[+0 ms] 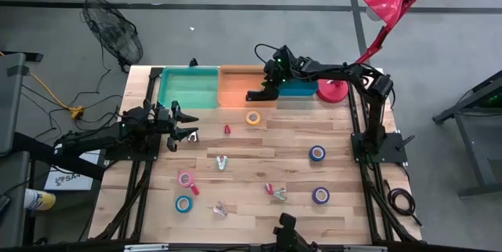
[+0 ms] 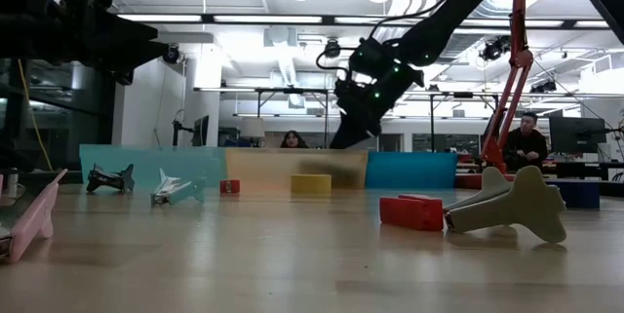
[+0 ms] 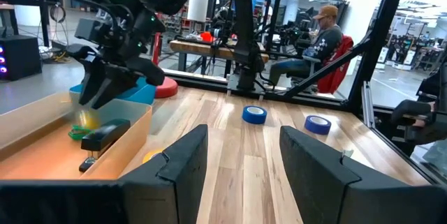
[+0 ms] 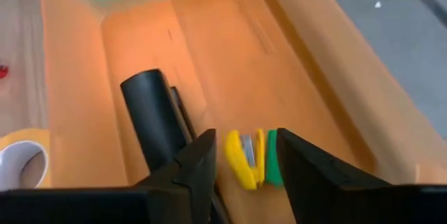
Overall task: Pick and place Stapler, Stapler remover, tape
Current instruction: Put the small yellow stapler into the orange bin, then put the dark blue tape into the blue bin
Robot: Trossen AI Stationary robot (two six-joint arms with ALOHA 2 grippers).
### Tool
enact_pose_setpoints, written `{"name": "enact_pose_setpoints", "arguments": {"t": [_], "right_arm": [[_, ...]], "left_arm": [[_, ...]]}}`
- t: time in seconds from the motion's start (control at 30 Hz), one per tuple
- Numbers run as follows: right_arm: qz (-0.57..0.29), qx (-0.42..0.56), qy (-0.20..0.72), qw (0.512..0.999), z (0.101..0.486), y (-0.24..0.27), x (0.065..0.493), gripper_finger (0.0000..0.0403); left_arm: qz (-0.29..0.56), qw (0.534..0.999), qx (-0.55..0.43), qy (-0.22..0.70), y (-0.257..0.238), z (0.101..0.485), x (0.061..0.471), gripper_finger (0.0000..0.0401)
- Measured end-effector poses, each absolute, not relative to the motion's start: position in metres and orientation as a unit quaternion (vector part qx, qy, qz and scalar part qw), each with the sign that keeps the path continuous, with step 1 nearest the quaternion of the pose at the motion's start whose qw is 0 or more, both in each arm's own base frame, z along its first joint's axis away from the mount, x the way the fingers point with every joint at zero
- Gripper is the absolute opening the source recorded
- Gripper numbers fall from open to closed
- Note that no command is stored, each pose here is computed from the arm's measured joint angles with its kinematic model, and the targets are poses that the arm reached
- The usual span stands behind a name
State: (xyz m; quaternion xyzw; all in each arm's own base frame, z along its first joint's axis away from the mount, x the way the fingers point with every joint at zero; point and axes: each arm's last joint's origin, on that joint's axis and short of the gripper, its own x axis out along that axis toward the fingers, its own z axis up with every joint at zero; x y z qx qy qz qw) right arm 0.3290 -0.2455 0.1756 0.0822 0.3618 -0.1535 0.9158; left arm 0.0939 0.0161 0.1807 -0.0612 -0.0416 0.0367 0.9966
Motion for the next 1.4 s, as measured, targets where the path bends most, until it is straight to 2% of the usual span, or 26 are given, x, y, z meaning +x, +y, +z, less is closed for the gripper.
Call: {"name": "enact_pose_setpoints", "arguments": {"t": [0.3, 0.7, 0.9, 1.13, 1.4], "right_arm": [[-0.15, 0.095, 0.378, 0.908, 0.178, -0.241, 0.325, 0.0186], [-0.132, 0.106, 0.422, 0.89, 0.236, -0.206, 0.295, 0.0181], [-0.112, 0.144, 0.516, 0.837, 0.251, -0.168, 0.274, 0.0181], [-0.165, 0.181, 0.63, 0.737, 0.265, -0.12, 0.248, 0.0181], [-0.211, 0.203, 0.636, 0.714, 0.274, -0.065, 0.252, 0.0181]], "left_arm": [[0.037, 0.997, -0.061, -0.042, 0.016, 0.181, 0.094, 0.0177], [0.037, 0.997, -0.061, -0.042, 0.016, 0.181, 0.094, 0.0177], [0.037, 0.997, -0.061, -0.042, 0.016, 0.181, 0.094, 0.0177], [0.037, 0.997, -0.061, -0.042, 0.016, 0.181, 0.094, 0.0177], [0.037, 0.997, -0.061, -0.042, 0.016, 0.181, 0.094, 0.0177]]}}
